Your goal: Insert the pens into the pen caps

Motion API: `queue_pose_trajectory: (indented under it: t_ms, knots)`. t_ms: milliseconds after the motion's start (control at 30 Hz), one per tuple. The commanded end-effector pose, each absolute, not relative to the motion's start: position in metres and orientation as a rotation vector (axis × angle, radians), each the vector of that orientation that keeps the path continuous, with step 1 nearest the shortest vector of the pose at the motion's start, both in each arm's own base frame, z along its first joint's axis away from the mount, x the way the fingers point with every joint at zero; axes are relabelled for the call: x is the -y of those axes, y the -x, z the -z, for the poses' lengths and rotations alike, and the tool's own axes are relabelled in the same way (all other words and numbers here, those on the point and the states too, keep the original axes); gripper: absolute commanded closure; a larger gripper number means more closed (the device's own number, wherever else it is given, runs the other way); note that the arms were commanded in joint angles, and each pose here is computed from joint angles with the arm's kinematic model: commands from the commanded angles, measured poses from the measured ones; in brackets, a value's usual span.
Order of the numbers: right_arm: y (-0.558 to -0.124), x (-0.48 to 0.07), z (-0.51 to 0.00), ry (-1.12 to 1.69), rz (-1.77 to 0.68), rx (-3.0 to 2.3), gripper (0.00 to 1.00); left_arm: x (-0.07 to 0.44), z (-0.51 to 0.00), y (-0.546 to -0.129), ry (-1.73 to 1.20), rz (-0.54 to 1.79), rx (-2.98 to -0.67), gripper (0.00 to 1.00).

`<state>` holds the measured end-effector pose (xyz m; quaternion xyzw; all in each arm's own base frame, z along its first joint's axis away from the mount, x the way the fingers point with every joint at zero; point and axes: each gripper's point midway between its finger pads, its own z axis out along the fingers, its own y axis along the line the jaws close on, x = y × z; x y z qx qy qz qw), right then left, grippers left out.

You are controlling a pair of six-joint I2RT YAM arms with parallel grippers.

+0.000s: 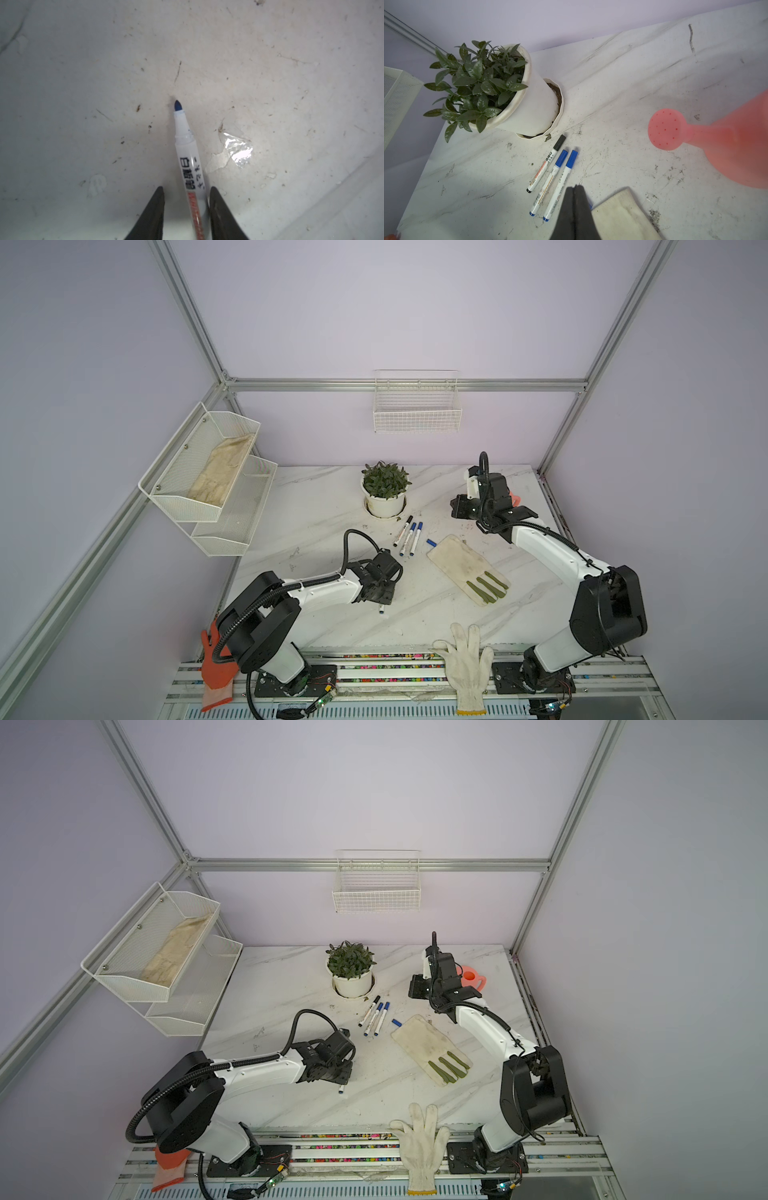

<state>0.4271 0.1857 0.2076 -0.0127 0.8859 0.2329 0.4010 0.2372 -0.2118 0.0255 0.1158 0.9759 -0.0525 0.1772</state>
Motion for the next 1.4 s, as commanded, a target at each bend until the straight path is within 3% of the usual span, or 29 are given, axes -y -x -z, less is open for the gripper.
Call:
queue_pose_trajectory:
  t_ms: [0, 200, 433, 467, 633, 767, 1200, 1367]
  knots:
    - [-0.428, -0.184, -0.211, 0.020, -0.588, -2.242, 1.00, 0.205, -0.013, -0.224, -0.353, 0.089, -2.856, 0.78]
    - [-0.423, -0.187, -0.208, 0.051, -0.602, -2.253, 1.00, 0.231, -0.032, -0.261, -0.397, 0.139, -2.718, 1.00]
    - [-0.403, -0.235, -0.219, 0.240, -0.825, -2.227, 1.00, 0.282, -0.129, -0.323, -0.494, 0.415, -2.303, 1.00]
    - [-0.400, -0.242, -0.222, 0.270, -0.847, -2.219, 0.98, 0.282, -0.142, -0.330, -0.457, 0.454, -2.264, 1.00]
    - [-0.386, -0.276, -0.243, 0.379, -1.017, -2.149, 0.65, 0.286, -0.193, -0.340, -0.387, 0.656, -2.061, 1.00]
    - [-0.374, -0.301, -0.253, 0.489, -1.082, -2.106, 0.55, 0.290, -0.206, -0.342, -0.394, 0.691, -1.995, 1.00]
    - [-0.375, -0.312, -0.235, 0.533, -1.049, -2.189, 0.57, 0.289, -0.249, -0.342, -0.384, 0.725, -1.856, 1.00]
    - [-0.366, -0.319, -0.234, 0.582, -1.116, -2.185, 0.67, 0.290, -0.250, -0.347, -0.371, 0.721, -1.844, 1.00]
